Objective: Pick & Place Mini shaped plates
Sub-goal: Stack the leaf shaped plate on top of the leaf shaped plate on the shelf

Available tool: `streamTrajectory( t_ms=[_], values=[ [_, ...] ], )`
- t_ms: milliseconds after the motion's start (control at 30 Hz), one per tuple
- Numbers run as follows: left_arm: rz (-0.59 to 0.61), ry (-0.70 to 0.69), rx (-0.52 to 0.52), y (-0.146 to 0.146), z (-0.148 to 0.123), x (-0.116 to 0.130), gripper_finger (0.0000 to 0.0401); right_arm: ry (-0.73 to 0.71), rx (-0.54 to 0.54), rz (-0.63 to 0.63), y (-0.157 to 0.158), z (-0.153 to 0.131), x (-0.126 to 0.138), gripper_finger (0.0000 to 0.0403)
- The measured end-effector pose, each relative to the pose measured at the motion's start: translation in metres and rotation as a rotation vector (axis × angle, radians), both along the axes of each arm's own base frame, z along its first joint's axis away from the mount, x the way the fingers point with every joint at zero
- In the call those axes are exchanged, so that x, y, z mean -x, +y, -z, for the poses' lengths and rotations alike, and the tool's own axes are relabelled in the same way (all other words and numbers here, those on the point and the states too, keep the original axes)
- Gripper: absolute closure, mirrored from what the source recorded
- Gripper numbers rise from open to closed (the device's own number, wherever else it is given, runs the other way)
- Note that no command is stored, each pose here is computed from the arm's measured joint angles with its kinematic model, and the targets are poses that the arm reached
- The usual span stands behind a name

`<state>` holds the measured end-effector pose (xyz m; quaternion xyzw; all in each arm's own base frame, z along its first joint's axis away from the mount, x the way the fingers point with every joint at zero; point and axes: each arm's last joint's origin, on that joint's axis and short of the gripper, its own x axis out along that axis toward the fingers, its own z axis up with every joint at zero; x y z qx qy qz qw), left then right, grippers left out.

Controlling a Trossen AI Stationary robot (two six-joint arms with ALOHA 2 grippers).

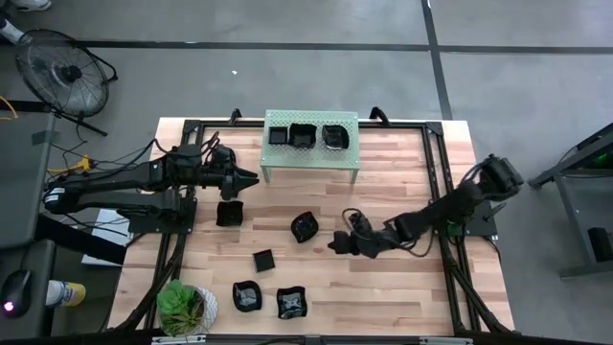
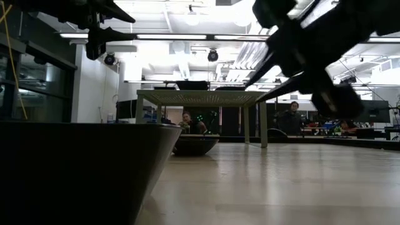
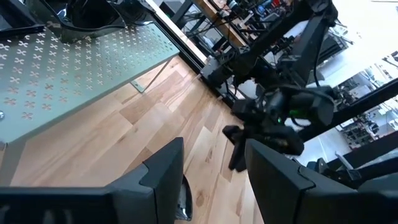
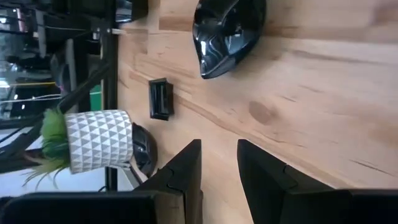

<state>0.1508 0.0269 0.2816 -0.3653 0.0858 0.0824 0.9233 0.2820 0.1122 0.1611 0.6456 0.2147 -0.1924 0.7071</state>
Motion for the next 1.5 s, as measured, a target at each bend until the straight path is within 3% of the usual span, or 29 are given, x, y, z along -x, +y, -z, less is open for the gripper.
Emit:
streamTrajectory(
  t_ms=[267, 533, 700, 1067, 1500],
  values=[
    [-0.002, 0.04, 0.007, 0.0, 0.004, 0.001, 0.0232, 0.029, 0.03, 0.079, -0.002, 0.011, -0.054, 0.0304],
    [-0.003, 0.05, 0.016, 0.0, 0.005, 0.001, 0.0232, 0.214, 0.006, 0.134, -0.01, 0.01, -0.086, 0.0304],
    [-0.001, 0.049, 0.019, 0.0, 0.005, 0.001, 0.0232, 0.297, 0.044, 0.163, -0.014, 0.002, -0.09, 0.0304],
    [-0.002, 0.049, 0.017, 0.0, 0.005, 0.001, 0.0232, 0.443, -0.077, 0.256, -0.029, 0.008, -0.083, 0.0304],
    [-0.005, 0.05, 0.016, 0.0, 0.005, 0.001, 0.0232, 0.443, -0.119, 0.287, -0.051, 0.018, -0.093, 0.0304]
  ],
)
